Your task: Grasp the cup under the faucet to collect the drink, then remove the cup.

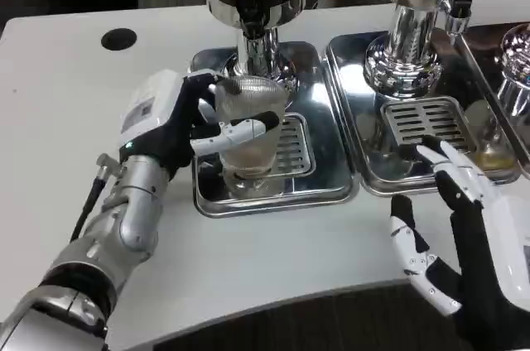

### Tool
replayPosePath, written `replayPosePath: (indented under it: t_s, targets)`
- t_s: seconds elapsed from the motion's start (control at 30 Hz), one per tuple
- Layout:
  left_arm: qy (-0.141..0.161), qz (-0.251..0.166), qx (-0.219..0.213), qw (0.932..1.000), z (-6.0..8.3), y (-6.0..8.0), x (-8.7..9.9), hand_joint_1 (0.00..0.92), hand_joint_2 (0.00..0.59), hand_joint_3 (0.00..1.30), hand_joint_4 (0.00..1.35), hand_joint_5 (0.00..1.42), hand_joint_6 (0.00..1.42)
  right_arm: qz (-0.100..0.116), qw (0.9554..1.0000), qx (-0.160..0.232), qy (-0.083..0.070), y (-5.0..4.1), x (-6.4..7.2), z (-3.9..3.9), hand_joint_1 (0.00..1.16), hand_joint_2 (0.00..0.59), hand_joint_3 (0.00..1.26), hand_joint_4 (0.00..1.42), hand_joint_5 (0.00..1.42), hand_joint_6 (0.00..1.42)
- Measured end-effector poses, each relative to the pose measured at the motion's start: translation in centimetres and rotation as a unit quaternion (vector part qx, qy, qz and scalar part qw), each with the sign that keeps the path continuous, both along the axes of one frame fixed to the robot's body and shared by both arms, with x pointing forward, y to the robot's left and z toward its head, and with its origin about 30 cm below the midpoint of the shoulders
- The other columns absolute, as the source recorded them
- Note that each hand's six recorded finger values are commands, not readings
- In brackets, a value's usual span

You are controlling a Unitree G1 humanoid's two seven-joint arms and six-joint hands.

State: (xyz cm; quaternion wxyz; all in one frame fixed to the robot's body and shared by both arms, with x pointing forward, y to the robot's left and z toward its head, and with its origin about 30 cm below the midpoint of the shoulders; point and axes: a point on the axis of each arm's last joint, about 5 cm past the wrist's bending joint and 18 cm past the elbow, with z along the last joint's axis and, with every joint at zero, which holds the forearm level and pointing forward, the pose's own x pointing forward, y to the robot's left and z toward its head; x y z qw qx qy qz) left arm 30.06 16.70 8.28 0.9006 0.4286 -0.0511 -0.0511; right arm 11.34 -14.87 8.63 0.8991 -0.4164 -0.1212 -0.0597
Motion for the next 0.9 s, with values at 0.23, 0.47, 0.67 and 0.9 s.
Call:
replayPosePath:
  t_s: [0.23,0.47,0.67,0.9]
  targets:
    - [-0.005,-0.016,0.015,0.9997,0.1,0.1,0.0,0.296,0.155,0.42,0.51,0.72,0.89,0.003,1.0,0.004,-0.002,0.21,0.2,0.08,0.37,0.479,0.27,0.14,0.16,0.21]
    - [0.012,-0.028,0.039,0.9988,0.1,1.3,-0.2,0.173,0.107,0.3,0.33,0.46,0.56,0.009,0.9999,0.006,-0.002,0.33,0.4,0.17,0.37,0.479,0.28,0.14,0.16,0.21]
    - [0.04,-0.029,0.052,0.9975,-0.6,2.2,-0.8,0.138,0.088,0.24,0.21,0.28,0.38,0.01,0.9999,0.004,0.001,0.22,0.4,0.19,0.37,0.479,0.28,0.14,0.16,0.21]
    - [0.066,-0.037,0.06,0.9953,-0.6,2.5,-0.9,0.112,0.078,0.18,0.1,0.18,0.31,0.009,1.0,0.002,0.003,-0.01,0.4,0.23,0.37,0.479,0.28,0.14,0.16,0.23]
